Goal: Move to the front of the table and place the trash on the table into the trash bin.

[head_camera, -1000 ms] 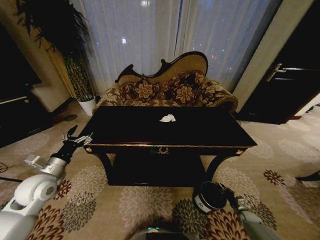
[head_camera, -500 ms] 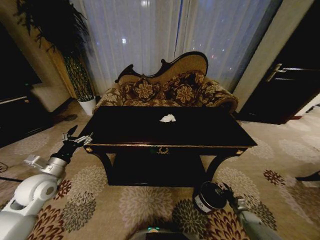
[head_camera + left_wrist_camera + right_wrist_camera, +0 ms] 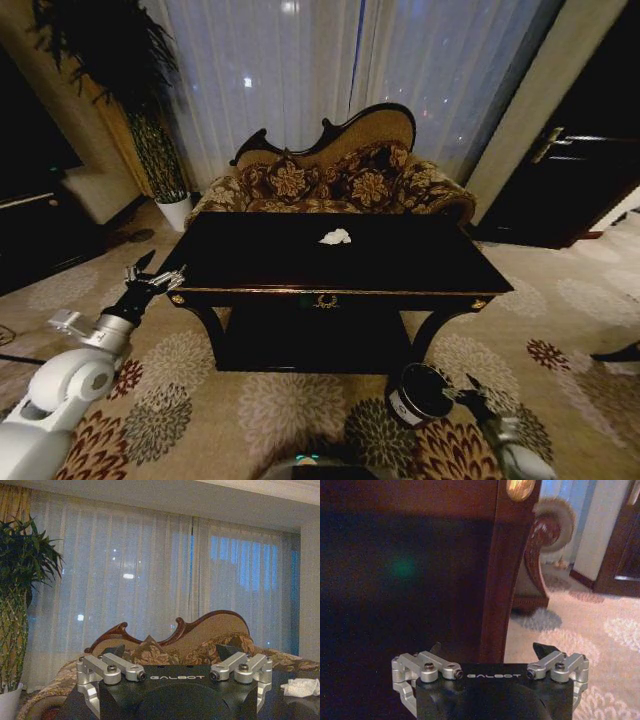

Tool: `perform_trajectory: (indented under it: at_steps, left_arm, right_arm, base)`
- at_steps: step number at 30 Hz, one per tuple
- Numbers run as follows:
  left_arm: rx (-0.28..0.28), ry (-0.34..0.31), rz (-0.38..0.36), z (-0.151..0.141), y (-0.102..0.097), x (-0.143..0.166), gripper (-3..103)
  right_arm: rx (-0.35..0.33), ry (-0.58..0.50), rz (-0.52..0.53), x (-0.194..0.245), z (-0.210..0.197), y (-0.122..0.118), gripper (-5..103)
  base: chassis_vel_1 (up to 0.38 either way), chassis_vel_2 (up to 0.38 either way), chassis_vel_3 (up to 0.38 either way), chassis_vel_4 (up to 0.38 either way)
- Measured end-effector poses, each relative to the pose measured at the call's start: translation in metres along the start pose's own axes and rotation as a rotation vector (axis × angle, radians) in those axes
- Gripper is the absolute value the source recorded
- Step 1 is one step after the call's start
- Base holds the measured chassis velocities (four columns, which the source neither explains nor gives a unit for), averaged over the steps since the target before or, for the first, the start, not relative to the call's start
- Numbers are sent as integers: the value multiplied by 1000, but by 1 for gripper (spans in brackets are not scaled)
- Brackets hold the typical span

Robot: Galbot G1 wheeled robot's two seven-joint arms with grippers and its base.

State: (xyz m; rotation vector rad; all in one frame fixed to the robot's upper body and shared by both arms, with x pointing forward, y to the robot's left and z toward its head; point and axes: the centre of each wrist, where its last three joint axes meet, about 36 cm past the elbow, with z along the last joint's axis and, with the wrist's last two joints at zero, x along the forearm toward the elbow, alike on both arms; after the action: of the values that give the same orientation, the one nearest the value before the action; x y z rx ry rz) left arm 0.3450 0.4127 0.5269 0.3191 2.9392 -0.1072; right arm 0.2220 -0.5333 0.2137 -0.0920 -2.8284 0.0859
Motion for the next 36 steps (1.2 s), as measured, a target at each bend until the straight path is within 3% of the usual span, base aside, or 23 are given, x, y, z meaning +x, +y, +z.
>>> perform_trajectory:
  at_steps: [7, 16, 29, 36]
  left_arm:
    - [0, 0, 0, 0, 0, 0, 100]
    - [0, 0, 0, 0, 0, 0, 100]
    - [0, 0, 0, 0, 0, 0, 100]
    - [0, 0, 0, 0, 0, 0, 100]
  right_arm:
    - [-18, -62, 11, 45, -29, -4, 100]
    - [-60, -197, 6, 82, -105, -2, 100]
    - [-45, -299, -82, 80, -186, 13, 100]
    - [7, -307, -170, 51, -223, 22, 100]
  base:
    - [0, 0, 0, 0]
    - [0, 0, 0, 0]
    - [0, 0, 0, 0]
    - [0, 0, 0, 0]
